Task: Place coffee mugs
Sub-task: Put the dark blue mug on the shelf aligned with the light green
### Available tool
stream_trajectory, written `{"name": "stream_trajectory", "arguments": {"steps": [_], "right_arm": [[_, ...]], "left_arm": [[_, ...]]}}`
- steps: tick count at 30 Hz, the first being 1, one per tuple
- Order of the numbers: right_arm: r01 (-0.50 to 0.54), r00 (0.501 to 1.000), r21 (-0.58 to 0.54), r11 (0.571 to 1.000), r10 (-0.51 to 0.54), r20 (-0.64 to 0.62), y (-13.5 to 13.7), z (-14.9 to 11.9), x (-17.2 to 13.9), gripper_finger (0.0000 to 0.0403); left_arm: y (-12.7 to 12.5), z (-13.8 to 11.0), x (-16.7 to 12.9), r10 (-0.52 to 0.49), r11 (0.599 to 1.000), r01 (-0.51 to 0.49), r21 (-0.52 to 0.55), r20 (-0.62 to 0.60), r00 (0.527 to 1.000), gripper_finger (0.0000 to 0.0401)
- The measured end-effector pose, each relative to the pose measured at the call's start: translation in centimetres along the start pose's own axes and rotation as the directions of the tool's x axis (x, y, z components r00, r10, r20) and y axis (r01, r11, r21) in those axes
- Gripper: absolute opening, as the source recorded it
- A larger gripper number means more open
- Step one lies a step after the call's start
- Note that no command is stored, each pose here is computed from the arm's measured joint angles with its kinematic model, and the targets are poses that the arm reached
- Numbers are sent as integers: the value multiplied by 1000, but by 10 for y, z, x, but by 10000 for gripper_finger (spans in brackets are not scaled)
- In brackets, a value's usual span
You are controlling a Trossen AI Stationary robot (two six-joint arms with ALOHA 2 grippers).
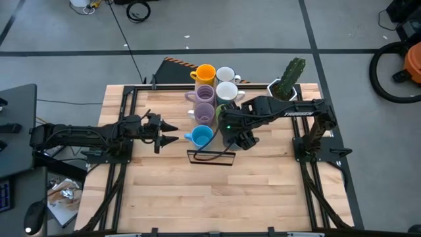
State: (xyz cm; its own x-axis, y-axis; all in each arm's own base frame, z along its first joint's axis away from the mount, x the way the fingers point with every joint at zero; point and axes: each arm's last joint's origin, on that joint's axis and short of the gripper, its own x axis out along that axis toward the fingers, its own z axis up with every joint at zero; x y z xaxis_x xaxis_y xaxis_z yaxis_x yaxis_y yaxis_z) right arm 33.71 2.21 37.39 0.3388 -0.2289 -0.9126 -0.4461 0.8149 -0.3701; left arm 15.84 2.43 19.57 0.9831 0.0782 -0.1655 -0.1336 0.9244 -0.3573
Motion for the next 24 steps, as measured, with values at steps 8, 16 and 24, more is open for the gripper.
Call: {"name": "stream_trajectory", "arguments": {"steps": [8,16,24], "right_arm": [[-23,999,-32,999,25,42,-2,10,11,43],[-28,999,-34,999,29,34,-2,15,20,43],[-26,999,-35,999,27,32,-4,16,25,43]], "left_arm": [[0,0,0,1,1000,-1,0,-3,1000,263],[0,-1,0,2,1000,-2,0,-6,1000,263],[0,-1,0,3,1000,-3,0,-6,1000,263]]}}
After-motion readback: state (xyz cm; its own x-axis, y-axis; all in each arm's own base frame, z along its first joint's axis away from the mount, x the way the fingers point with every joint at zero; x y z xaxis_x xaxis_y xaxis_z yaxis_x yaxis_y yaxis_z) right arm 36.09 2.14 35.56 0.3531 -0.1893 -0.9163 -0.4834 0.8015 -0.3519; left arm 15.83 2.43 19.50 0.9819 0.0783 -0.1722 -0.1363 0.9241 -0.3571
